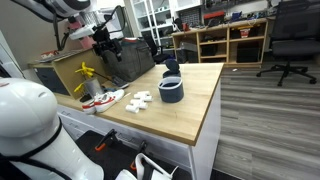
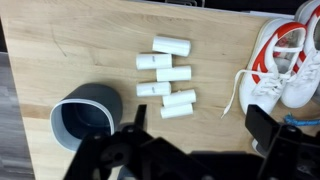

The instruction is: Put one white object in the small bin

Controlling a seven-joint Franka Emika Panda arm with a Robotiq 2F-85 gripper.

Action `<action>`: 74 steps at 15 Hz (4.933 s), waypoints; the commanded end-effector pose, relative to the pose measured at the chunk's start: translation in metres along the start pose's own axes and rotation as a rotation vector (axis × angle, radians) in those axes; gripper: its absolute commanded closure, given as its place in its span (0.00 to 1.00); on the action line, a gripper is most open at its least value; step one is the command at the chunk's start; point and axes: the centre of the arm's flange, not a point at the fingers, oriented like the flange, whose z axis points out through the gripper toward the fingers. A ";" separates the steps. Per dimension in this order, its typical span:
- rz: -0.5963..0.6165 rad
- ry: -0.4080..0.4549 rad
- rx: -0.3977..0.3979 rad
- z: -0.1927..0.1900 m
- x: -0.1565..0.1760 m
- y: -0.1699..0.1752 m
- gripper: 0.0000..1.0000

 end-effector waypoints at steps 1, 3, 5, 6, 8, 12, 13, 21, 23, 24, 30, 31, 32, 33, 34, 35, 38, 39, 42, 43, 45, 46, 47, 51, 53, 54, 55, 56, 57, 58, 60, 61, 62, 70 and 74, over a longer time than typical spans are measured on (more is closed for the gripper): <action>0.102 -0.020 0.028 0.016 0.027 0.030 0.00; 0.157 -0.023 0.051 0.027 0.040 0.038 0.00; 0.199 -0.016 0.065 0.034 0.052 0.037 0.00; 0.225 -0.010 0.069 0.038 0.060 0.035 0.00; 0.265 -0.001 0.066 0.045 0.079 0.033 0.00; 0.240 -0.044 0.070 0.049 0.131 0.033 0.00; 0.197 -0.041 0.065 0.037 0.152 0.039 0.00; 0.256 -0.031 0.080 0.070 0.114 0.029 0.00; 0.299 -0.031 0.085 0.081 0.107 0.028 0.00; 0.322 -0.031 0.088 0.087 0.104 0.028 0.00; 0.527 -0.014 0.144 0.116 0.093 0.037 0.00; 0.572 -0.005 0.147 0.123 0.092 0.042 0.00; 0.606 0.003 0.154 0.131 0.092 0.046 0.00; 0.644 0.016 0.153 0.141 0.092 0.051 0.00; 0.674 0.021 0.152 0.149 0.092 0.056 0.00; 0.699 0.025 0.147 0.159 0.093 0.059 0.00; 0.750 0.014 0.133 0.189 0.096 0.064 0.00; 0.760 0.011 0.131 0.197 0.098 0.064 0.00; 0.779 0.003 0.121 0.218 0.106 0.063 0.00; 0.779 0.002 0.116 0.223 0.111 0.061 0.00; 0.783 -0.001 0.107 0.231 0.119 0.057 0.00; 0.780 -0.001 0.102 0.235 0.125 0.055 0.00; 0.783 0.001 0.097 0.238 0.130 0.053 0.00; 0.791 0.001 0.082 0.252 0.146 0.049 0.00; 0.800 -0.001 0.073 0.260 0.152 0.047 0.00; 0.805 -0.003 0.070 0.264 0.154 0.046 0.00; 0.816 -0.008 0.070 0.268 0.156 0.044 0.00; 0.822 -0.014 0.068 0.272 0.156 0.043 0.00; 0.831 -0.019 0.068 0.276 0.157 0.042 0.00; 0.839 -0.024 0.068 0.279 0.156 0.040 0.00; 0.862 -0.034 0.070 0.284 0.154 0.037 0.00; 0.868 -0.039 0.072 0.287 0.153 0.035 0.00; 0.878 -0.042 0.071 0.289 0.153 0.034 0.00; 0.893 -0.031 0.085 0.277 0.149 0.031 0.73; 0.886 -0.016 0.092 0.269 0.152 0.027 0.95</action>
